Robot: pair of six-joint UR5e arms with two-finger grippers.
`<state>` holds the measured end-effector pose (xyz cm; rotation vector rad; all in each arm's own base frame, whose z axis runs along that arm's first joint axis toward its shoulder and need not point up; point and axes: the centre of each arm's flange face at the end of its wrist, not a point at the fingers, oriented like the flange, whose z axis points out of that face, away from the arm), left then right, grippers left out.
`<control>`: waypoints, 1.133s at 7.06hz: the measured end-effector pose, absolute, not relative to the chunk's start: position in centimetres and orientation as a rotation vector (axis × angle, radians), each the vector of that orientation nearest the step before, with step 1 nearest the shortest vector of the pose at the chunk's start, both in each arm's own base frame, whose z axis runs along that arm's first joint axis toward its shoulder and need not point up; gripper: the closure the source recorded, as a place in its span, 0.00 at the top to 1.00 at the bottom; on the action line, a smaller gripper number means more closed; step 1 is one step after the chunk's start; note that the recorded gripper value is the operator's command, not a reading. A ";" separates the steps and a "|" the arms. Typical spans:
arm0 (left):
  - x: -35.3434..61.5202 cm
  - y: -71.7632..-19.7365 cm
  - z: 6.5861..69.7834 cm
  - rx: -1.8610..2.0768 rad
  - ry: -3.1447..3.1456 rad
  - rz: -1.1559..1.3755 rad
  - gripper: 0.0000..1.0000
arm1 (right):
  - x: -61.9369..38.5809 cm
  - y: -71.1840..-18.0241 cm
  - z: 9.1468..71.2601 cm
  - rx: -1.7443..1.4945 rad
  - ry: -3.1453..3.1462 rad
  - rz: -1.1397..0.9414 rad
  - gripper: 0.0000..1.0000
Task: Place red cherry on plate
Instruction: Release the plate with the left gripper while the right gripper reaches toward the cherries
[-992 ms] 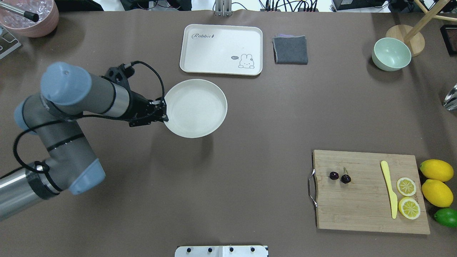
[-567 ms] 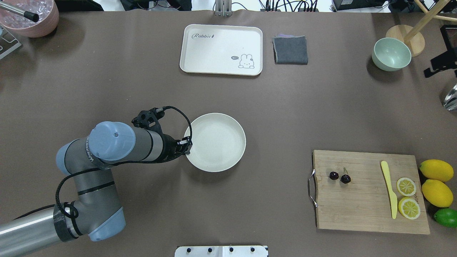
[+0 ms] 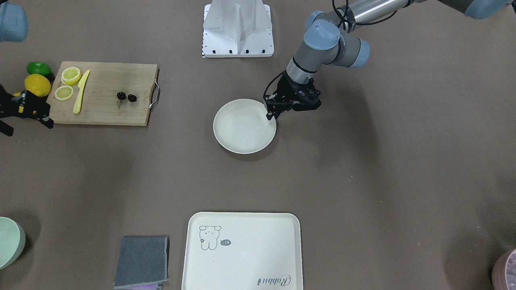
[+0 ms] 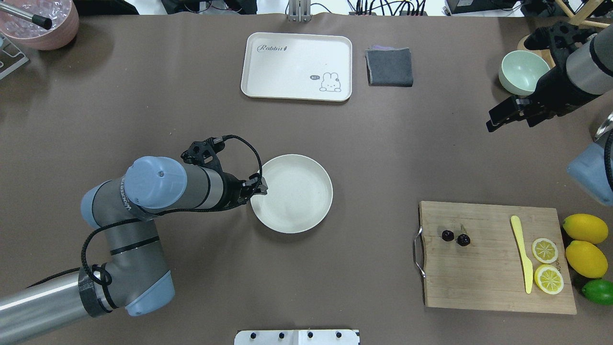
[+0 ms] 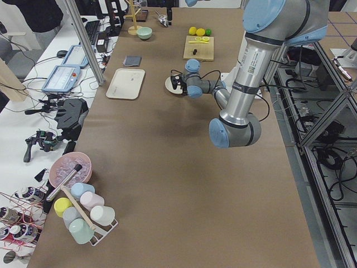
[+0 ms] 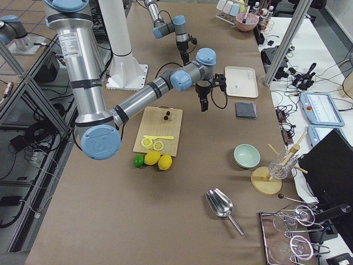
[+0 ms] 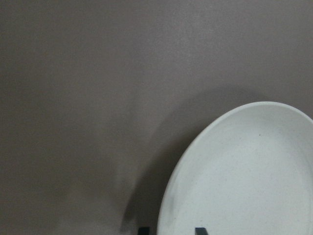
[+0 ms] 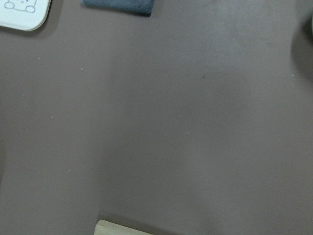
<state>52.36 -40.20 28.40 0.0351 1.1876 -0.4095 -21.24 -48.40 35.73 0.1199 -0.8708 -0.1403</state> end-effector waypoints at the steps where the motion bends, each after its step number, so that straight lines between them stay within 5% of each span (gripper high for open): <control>1: 50.1 -42.7 28.3 0.059 1.192 -0.432 0.98 | -23.3 -46.8 35.4 0.099 -0.864 -0.139 1.00; 5: 43.5 -48.4 29.6 0.262 1.134 -0.308 0.98 | -33.3 -39.5 37.2 0.117 -0.825 -0.164 1.00; 8: 42.7 -48.9 31.1 0.276 1.106 -0.305 0.98 | -33.9 -36.6 40.4 0.255 -0.796 -0.491 0.99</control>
